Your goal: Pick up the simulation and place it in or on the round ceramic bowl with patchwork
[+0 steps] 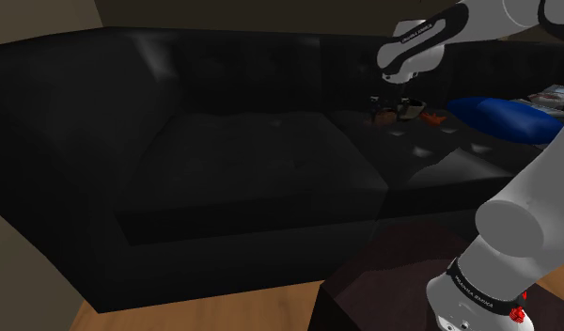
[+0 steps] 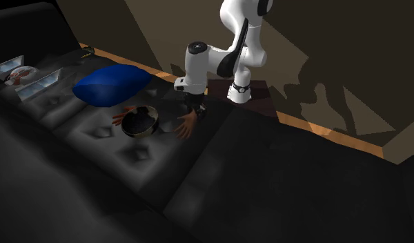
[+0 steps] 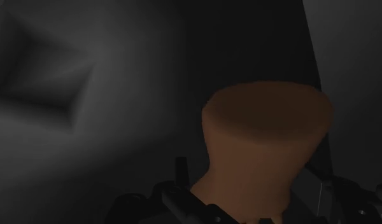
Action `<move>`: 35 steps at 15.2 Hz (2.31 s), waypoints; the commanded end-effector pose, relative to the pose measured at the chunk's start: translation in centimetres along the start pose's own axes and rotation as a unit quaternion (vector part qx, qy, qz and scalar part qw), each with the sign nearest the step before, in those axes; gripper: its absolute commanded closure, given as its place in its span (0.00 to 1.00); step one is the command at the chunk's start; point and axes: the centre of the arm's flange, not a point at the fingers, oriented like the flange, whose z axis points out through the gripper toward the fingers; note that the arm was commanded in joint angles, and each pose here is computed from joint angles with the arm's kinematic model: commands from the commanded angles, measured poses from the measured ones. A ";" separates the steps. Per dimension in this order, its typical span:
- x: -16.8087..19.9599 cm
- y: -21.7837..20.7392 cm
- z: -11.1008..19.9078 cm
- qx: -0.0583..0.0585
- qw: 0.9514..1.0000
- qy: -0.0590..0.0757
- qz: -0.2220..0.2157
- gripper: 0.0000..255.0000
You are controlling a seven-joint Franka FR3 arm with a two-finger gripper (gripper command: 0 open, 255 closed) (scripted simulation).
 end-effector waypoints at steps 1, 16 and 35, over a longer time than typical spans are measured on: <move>0.1 0.0 -1.1 0.000 1.000 0.000 0.000 1.00; 0.6 0.4 -9.0 0.000 1.000 0.000 0.000 1.00; 11.2 8.8 -12.5 0.000 1.000 0.000 0.000 1.00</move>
